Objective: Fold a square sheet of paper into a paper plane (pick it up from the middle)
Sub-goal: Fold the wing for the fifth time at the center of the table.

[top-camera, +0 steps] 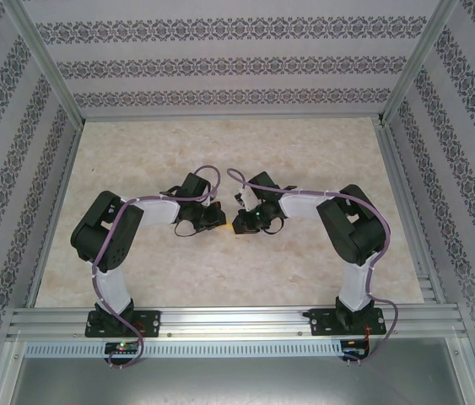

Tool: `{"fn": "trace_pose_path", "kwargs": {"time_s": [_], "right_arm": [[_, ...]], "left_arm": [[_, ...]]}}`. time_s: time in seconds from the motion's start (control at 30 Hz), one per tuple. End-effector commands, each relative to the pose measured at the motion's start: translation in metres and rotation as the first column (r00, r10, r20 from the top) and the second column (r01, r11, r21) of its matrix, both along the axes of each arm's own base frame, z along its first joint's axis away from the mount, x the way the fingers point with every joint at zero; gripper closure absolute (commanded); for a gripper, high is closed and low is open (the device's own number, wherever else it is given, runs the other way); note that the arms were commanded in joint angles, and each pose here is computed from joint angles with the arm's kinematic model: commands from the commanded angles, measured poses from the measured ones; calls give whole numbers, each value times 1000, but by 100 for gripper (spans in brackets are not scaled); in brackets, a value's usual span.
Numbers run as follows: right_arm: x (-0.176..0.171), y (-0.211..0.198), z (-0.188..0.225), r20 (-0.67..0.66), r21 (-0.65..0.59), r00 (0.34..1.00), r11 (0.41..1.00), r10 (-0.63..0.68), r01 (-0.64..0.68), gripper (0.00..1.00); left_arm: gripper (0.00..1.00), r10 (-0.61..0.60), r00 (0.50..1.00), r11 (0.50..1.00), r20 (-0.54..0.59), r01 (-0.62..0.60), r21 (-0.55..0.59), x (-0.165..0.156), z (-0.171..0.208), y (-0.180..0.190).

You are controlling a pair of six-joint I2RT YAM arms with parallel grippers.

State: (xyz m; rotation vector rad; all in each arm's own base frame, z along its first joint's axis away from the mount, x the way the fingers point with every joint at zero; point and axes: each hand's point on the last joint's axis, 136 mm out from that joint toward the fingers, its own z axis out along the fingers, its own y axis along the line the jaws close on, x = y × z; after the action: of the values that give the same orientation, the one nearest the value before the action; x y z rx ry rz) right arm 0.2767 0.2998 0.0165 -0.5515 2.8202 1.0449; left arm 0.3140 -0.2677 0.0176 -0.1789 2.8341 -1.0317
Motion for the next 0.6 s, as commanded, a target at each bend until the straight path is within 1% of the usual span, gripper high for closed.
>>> {"fn": "trace_pose_path", "kwargs": {"time_s": [0.0, 0.1, 0.23, 0.4, 0.57], "right_arm": [[2, 4, 19, 23, 44, 1000, 999, 5, -6, 90], [7, 14, 22, 26, 65, 1000, 998, 8, -9, 90], [10, 17, 7, 2, 40, 1000, 999, 1, -1, 91], [11, 3, -12, -26, -14, 999, 999, -36, 36, 92], [-1, -11, -25, -57, -61, 998, 997, -40, 37, 92]], "left_arm": [[98, 43, 996, 987, -81, -30, 157, -15, -39, 26], [98, 41, 996, 988, -77, -29, 151, -14, -37, 24], [98, 40, 996, 989, -76, -29, 146, -14, -36, 24], [99, 36, 997, 990, -68, -26, 135, -13, -32, 22], [98, 23, 999, 992, -37, -19, 122, -7, -23, 19]]}}
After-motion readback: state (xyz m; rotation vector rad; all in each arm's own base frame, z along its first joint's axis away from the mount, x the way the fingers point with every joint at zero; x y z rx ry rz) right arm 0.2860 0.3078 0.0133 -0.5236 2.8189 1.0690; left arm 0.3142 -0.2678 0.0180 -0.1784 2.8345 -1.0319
